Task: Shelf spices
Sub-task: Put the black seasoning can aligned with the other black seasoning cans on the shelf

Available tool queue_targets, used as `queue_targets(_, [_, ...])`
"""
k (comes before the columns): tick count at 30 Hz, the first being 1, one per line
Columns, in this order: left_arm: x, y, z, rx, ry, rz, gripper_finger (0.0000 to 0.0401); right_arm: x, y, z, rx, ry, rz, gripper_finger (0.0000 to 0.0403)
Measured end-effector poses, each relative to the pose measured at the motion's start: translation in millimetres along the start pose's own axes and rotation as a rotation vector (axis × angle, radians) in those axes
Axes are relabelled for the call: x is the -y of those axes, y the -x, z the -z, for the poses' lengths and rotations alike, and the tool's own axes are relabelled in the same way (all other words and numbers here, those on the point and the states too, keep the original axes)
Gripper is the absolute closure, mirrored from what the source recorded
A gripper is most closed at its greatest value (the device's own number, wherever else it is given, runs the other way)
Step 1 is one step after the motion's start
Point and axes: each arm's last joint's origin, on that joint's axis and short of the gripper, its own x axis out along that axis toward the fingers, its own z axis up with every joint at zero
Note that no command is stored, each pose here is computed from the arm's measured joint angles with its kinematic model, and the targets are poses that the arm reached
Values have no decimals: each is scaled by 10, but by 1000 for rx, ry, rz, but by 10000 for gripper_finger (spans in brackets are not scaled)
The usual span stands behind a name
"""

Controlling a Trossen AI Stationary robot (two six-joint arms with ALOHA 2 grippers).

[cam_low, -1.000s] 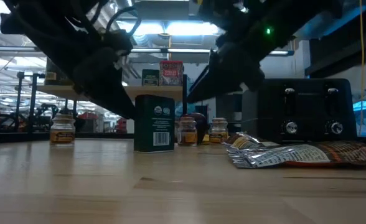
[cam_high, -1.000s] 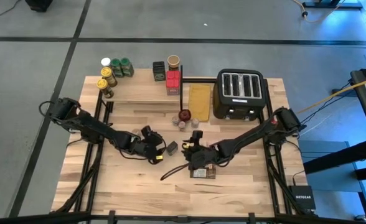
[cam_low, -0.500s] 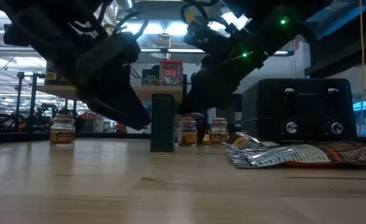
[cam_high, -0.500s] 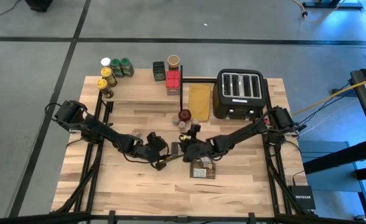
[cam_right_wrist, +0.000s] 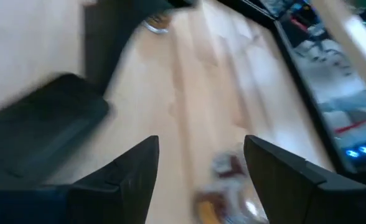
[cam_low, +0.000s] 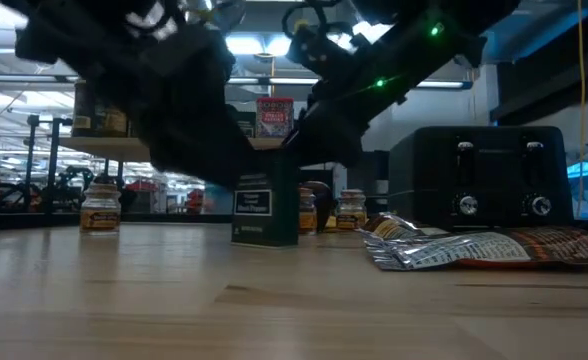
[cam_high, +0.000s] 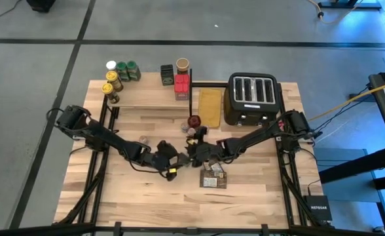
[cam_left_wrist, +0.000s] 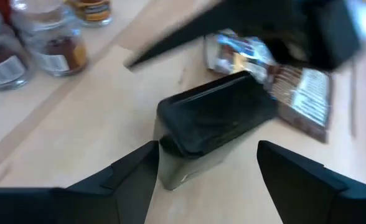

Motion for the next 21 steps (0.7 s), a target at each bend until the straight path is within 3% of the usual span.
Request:
queue_targets(6, [232,264,-362,-52,-146,3,136,99,370,-112,-47,59,8,162])
queue_targets(12, [333,383,-701,-14,-433,3,136,203,674,-91,-120,59,-109,162])
queue_targets(15, [231,321,-772,-45,-558,33,136,216,725,96,-172,44,-128,162])
queue_targets(21, [22,49,-773,-167,-618,142,136,204,821,534,-201,-59,-142,162])
